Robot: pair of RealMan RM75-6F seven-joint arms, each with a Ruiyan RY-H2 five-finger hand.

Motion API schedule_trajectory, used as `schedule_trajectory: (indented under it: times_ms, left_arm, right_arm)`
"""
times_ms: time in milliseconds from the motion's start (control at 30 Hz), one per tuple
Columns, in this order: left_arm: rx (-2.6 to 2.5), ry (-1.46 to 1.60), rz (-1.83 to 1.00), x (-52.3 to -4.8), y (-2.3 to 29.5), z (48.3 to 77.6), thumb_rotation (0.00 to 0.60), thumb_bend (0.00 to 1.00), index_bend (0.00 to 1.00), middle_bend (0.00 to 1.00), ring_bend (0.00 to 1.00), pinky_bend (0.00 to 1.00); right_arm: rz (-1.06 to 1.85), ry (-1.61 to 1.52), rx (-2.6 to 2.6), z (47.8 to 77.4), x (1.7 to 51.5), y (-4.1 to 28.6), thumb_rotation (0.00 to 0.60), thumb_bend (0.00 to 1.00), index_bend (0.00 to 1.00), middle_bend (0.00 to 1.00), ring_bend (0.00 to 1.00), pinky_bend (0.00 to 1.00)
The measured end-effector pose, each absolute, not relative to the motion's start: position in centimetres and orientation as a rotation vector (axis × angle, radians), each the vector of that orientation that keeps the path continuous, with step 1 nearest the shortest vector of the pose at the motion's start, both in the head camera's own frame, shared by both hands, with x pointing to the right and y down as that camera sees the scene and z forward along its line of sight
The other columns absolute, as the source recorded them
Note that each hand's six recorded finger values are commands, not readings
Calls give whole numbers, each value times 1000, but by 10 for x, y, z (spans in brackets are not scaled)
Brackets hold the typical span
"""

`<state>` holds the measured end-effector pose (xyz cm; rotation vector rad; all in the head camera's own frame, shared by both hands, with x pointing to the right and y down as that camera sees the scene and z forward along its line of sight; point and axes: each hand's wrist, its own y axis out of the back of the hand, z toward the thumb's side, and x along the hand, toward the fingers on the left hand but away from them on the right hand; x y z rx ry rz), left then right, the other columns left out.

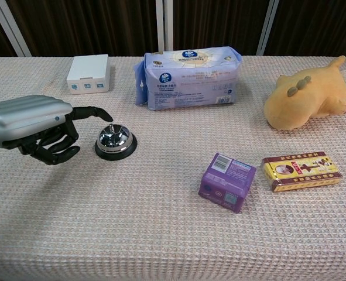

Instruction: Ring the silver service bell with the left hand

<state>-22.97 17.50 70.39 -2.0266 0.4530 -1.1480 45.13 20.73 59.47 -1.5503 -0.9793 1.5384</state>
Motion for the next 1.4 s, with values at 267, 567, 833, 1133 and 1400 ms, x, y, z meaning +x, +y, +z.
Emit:
schedule_trajectory:
  times_ms: [267,567,833,1133,1400]
  left_arm:
    - [-2029,454,-1153,-231,173,706,600,516,129,804,793,673]
    - [-2034,434,-1172,-232,177,711,600,515,129,804,794,672]
    - [-2034,438,-1170,-231,177,709,600,515,131,803,792,668]
    - [-2026,445,-1153,-228,176,706,600,516,131,803,792,667]
    - [-2033,413,-1183,-230,179,714,600,515,131,802,792,665]
  right_arm:
    - [1538,-979,-1550,595,451,207,600,229,0,0,0,0]
    - [1548,-974,-1552,597,452,210,600,231,0,0,0,0]
    - [1545,-984,-1555,598,454,210,600,232,0,0,0,0]
    - [1546,-988,-1552,597,456,210,600,232,0,0,0,0]
    - [1545,-989,-1550,597,456,209,600,233,0,0,0,0]
